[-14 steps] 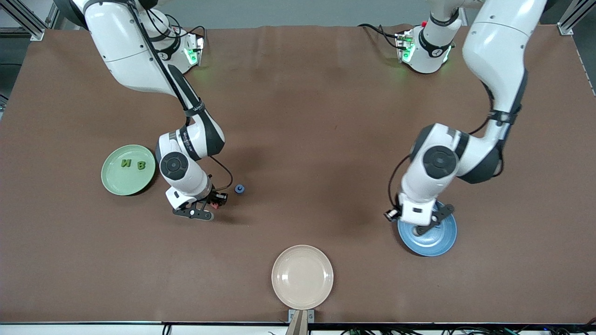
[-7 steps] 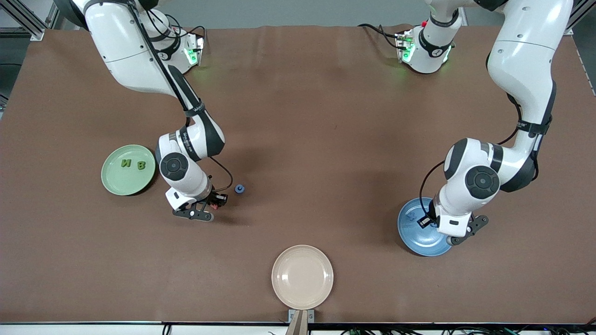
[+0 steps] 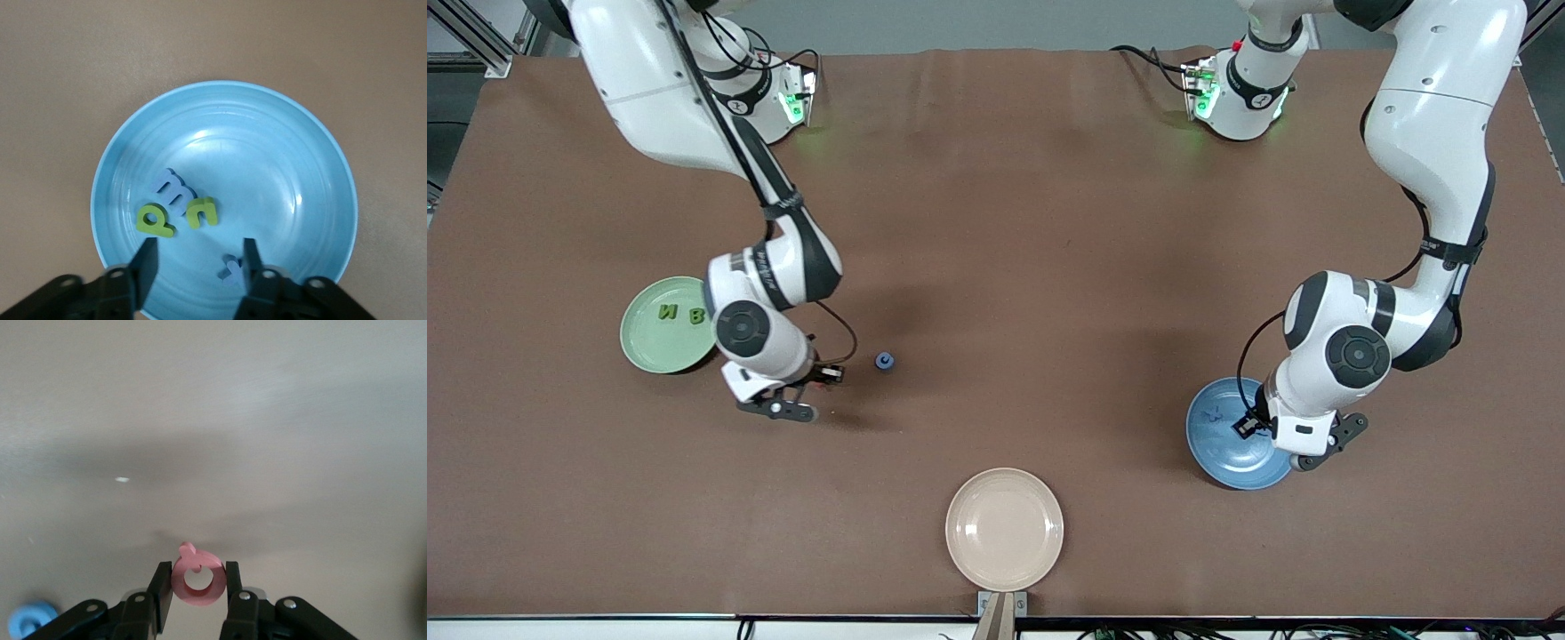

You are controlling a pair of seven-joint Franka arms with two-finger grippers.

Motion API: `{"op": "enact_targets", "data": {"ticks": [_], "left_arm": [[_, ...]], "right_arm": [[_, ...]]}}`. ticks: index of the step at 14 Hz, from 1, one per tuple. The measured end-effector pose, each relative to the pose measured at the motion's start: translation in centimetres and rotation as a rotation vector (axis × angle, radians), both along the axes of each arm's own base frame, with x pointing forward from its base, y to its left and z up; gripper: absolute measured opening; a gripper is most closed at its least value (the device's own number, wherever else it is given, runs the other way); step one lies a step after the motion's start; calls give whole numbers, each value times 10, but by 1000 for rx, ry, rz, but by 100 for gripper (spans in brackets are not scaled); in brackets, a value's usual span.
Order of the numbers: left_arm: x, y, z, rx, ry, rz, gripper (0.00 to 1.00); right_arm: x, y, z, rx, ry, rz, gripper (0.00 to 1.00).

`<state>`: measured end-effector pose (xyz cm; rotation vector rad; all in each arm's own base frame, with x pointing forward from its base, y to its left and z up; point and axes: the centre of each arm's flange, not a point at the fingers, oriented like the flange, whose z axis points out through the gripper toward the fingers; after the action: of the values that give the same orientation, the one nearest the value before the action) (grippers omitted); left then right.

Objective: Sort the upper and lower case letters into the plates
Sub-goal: 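Release the pink Q on the green plate while the left gripper withdraws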

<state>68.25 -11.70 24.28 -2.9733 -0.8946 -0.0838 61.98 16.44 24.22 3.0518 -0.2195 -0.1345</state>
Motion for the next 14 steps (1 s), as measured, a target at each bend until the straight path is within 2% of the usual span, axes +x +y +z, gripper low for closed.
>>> {"op": "enact_targets", "data": {"ticks": [2, 3, 4, 6, 8, 11, 14], "left_arm": [[2, -6, 6, -7, -11, -7, 86], [3, -9, 14, -10, -23, -10, 96], [5, -11, 25, -10, -35, -12, 100], [9, -14, 63, -1, -54, -12, 100], [13, -16, 115, 14, -75, -30, 100], [14, -13, 199, 32, -93, -67, 100], [6, 11, 269, 45, -153, -111, 100]], "right_arm": [[-9, -70, 51, 20, 6, 57, 37], [-21, -111, 68, 32, 8, 82, 37], [-37, -151, 78, 44, 13, 103, 37], [-70, -222, 82, 66, 26, 134, 37], [-90, -271, 73, 79, 14, 167, 37], [-101, -314, 56, 76, -22, 199, 37], [-95, -311, 15, 69, -41, 215, 37]]}}
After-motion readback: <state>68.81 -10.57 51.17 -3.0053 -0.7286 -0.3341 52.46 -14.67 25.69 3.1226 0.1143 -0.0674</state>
